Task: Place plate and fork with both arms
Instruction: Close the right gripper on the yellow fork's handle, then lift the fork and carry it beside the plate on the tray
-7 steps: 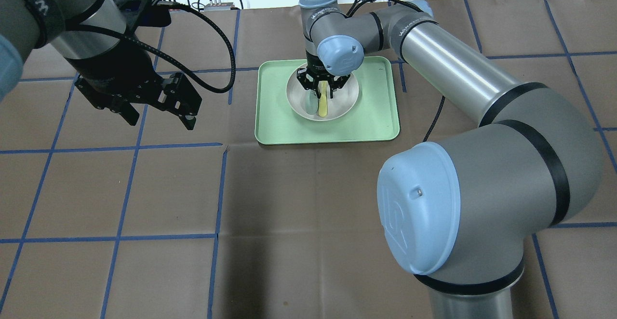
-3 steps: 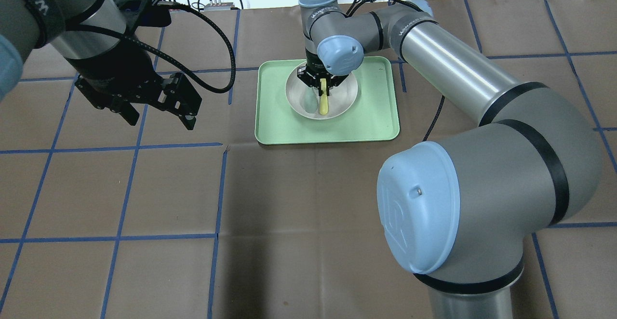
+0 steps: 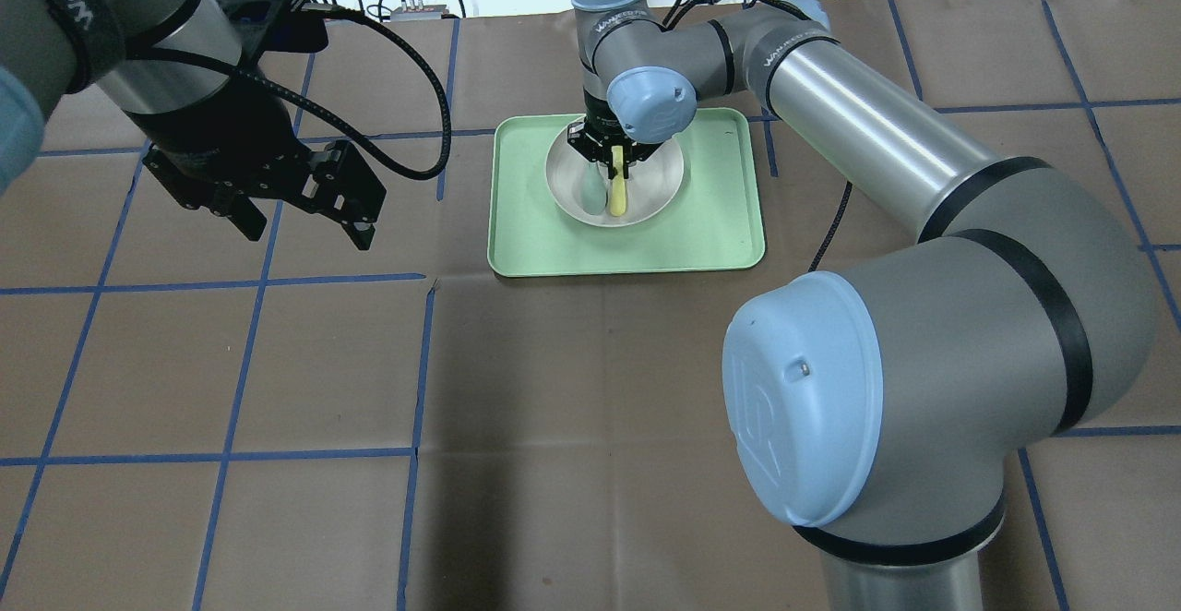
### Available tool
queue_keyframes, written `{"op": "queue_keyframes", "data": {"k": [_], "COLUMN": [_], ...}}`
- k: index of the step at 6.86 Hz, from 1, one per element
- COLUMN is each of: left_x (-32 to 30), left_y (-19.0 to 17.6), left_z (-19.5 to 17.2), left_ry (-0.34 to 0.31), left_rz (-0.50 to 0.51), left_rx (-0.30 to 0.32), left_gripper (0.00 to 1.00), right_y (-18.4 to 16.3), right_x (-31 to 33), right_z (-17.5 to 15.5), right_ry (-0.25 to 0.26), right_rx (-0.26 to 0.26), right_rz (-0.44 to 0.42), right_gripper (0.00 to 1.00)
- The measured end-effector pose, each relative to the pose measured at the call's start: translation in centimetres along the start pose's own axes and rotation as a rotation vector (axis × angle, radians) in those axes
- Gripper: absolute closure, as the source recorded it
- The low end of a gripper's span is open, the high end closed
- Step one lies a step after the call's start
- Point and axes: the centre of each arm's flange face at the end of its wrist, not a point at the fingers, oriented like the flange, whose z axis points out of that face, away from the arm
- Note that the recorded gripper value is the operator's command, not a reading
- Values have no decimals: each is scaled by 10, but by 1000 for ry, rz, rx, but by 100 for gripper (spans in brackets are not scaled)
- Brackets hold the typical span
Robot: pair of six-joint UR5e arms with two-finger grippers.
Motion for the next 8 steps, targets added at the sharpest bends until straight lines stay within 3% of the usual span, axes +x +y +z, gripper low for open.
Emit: {"op": "queue_keyframes", "data": {"k": [3, 6, 8], "left_x": [0, 0, 0], "left_y": [0, 0, 0], "left_z": [0, 0, 0], "left_ry": [0, -1, -1], "left_rz": [3, 4, 5], "left_rx": [0, -2, -2], "left_gripper": [0, 0, 0], "right_y": [5, 23, 27], "right_x": [4, 21, 45], "right_z": [-32, -84, -92], "right_ry": [-6, 4, 20], "right_rx": [12, -16, -42], "right_rz": [3, 6, -13], "right_gripper": [100, 100, 100]}}
